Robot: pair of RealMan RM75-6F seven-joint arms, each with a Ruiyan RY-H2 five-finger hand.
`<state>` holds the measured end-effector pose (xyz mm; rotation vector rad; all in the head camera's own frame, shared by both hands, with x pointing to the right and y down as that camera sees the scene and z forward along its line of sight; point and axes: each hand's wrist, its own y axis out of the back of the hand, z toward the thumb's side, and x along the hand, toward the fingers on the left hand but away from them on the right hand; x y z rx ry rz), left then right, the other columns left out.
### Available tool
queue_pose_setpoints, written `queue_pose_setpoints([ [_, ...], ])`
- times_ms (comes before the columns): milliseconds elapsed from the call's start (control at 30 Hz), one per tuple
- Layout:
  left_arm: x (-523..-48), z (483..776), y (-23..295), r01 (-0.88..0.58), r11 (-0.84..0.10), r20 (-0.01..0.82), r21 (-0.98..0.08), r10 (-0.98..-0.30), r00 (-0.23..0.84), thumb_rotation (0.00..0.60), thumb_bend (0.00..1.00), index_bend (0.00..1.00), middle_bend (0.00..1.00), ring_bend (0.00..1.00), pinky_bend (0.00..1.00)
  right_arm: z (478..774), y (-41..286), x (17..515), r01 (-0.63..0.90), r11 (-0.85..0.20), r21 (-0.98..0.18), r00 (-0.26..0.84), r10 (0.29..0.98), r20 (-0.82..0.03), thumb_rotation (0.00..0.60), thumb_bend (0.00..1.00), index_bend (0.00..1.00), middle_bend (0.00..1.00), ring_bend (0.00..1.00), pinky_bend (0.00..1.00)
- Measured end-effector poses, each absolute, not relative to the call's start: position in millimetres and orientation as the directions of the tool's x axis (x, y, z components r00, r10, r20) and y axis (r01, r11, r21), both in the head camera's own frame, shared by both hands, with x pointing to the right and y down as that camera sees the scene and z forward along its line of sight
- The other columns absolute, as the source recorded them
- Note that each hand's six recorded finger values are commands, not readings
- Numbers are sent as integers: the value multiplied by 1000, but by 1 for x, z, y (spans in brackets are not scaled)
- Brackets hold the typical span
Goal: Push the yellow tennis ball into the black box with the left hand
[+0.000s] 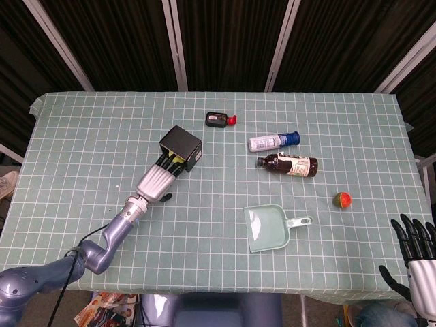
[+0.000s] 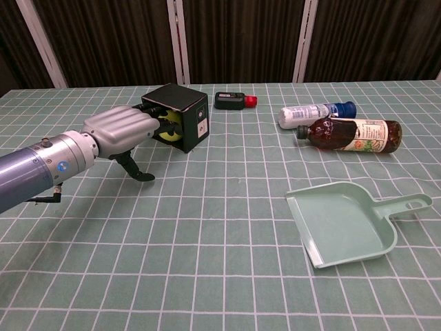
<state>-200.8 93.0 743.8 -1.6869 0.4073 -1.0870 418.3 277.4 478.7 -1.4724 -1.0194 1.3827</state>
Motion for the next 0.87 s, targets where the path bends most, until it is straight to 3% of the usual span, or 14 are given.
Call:
queue_pose_setpoints([
  [267,-201,724,109,182,-430,449,-884,-675,585,518,156,174,270,129,241,481,278,416,0,-308,-951,56,950,-307,600,258,0,0,0,0],
  [500,-229,689,139,110,-456,415,-883,-650,637,488,153,145,236,130,178,482,276,416,-4,-309,-951,51,950,-309,600,257,0,0,0,0],
  [633,-264,667,168,104,-501,453,-859,-651,608,492,150,119,211,125,138,486,276,416,-9,-318,-948,48,947,-318,600,258,0,0,0,0],
  [767,-302,634,205,35,-537,469,-843,-700,538,489,139,104,200,111,99,489,275,415,-15,-324,-946,45,945,-324,600,258,0,0,0,0],
  [867,-333,615,225,21,-501,451,-865,-759,469,484,135,93,188,108,93,491,275,413,-20,-328,-944,48,943,-329,600,258,0,0,0,0],
])
